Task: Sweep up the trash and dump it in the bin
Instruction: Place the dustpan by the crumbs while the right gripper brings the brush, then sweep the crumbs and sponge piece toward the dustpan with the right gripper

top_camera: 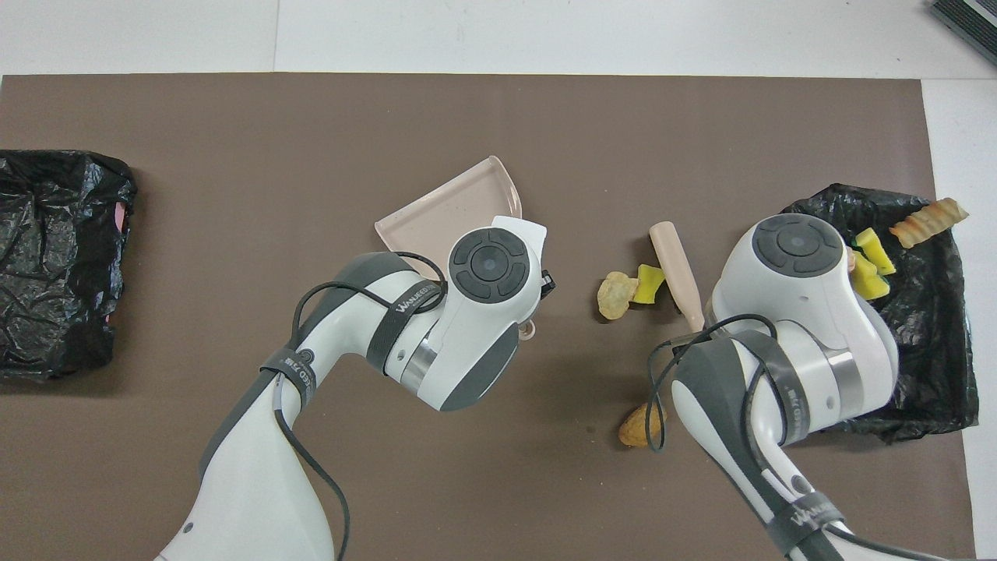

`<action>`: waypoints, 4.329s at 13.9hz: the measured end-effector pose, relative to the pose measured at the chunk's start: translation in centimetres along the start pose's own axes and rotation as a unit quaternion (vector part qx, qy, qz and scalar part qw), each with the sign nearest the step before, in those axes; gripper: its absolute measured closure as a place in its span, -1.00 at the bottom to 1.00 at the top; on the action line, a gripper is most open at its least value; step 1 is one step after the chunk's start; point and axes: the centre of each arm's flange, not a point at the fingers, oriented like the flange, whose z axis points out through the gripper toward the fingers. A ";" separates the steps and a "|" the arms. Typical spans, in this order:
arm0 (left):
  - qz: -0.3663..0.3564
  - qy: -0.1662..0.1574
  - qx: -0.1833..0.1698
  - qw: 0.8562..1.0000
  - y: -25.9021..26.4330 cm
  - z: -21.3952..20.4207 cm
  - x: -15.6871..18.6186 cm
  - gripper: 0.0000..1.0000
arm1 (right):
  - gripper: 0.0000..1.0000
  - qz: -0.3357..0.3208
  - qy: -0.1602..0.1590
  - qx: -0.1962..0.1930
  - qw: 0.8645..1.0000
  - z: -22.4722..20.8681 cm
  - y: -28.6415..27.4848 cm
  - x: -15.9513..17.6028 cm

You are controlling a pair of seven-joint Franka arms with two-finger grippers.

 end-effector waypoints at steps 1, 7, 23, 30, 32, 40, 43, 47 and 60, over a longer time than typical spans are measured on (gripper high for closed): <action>0.000 0.001 0.001 1.000 0.0 0.0 0.0 0.37 | 0.46 -0.007 -0.002 0.005 1.000 0.0 -1.3 -0.2; 0.019 0.015 0.018 1.000 -1.2 -0.4 2.0 0.37 | 0.46 0.025 -0.014 0.018 0.999 -1.1 -5.3 -1.6; 0.644 -0.106 0.059 0.755 -14.5 -4.6 15.3 0.37 | 0.46 0.229 -0.074 -0.017 0.971 1.5 -8.4 -14.5; 0.809 -0.126 0.127 0.560 -16.6 -4.6 14.8 0.37 | 0.46 0.257 -0.048 0.045 0.964 4.3 -10.9 -13.8; 0.827 -0.113 0.142 0.532 -16.2 -4.0 13.3 0.37 | 0.46 0.231 -0.037 0.070 0.970 4.4 -11.3 -12.9; 0.847 -0.094 0.144 0.503 -16.3 -2.6 9.8 0.37 | 0.46 0.090 -0.021 0.126 0.988 2.1 -12.6 -9.3; 0.848 -0.092 0.144 0.502 -16.4 -2.4 9.7 0.37 | 0.46 0.075 -0.022 0.146 0.986 1.1 -14.2 -6.3; 0.853 -0.097 0.144 0.492 -16.4 -2.0 8.5 0.37 | 0.46 0.067 -0.029 0.144 0.987 -1.8 -15.1 -3.4; 0.851 -0.080 0.144 0.499 -17.8 -0.8 4.9 0.37 | 0.46 -0.122 0.029 0.017 0.992 -4.3 -0.4 2.5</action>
